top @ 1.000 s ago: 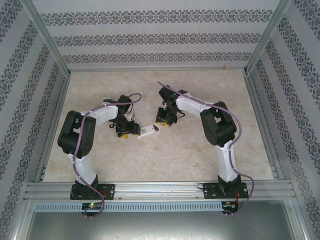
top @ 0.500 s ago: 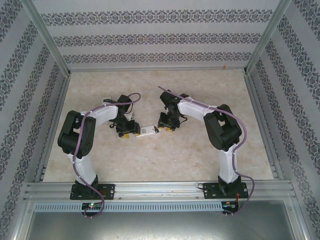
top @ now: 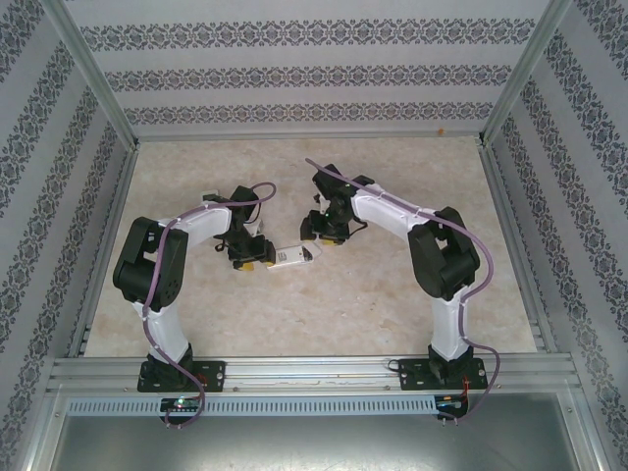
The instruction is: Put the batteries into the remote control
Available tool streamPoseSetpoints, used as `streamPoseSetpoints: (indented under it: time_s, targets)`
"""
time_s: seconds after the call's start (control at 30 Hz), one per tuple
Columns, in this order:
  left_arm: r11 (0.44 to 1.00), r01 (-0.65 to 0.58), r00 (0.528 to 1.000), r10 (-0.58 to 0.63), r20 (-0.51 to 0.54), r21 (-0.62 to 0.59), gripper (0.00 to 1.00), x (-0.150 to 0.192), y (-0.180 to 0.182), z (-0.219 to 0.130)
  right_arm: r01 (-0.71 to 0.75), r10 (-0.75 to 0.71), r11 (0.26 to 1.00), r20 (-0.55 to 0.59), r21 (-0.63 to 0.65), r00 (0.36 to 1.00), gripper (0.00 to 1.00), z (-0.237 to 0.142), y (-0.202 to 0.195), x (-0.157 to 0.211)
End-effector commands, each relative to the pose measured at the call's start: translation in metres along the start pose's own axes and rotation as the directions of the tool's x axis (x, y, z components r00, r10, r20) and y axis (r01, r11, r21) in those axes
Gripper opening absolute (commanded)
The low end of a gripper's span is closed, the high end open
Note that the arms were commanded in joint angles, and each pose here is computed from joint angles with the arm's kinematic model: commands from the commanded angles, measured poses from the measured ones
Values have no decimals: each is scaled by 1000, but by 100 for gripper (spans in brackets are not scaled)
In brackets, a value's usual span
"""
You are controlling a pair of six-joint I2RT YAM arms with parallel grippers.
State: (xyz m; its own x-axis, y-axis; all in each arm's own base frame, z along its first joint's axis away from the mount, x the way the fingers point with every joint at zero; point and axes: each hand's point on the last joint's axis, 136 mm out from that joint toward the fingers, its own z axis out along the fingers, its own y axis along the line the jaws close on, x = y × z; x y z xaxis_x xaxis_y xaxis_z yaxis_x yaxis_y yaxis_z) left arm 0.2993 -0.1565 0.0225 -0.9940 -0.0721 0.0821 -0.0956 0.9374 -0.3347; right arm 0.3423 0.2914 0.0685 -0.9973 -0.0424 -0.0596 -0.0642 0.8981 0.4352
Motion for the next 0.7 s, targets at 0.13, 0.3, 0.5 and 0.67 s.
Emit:
streamPoseSetpoints:
  time_s: [0.13, 0.3, 0.5, 0.67]
  targets:
    - [996, -83, 992, 79, 96, 38, 59, -24, -15, 21, 150, -153, 987, -64, -57, 986, 66, 20, -1, -6]
    - [996, -86, 992, 83, 95, 36, 59, -24, -14, 21, 178, -184, 981, -94, -72, 978, 65, 30, -3, -1]
    - [996, -84, 993, 81, 88, 33, 59, -23, -13, 24, 184, -193, 979, -101, -92, 976, 58, 37, -4, -3]
    - [996, -84, 993, 82, 83, 16, 59, -23, -10, 25, 178, -193, 977, -128, -119, 973, 55, 42, -2, 3]
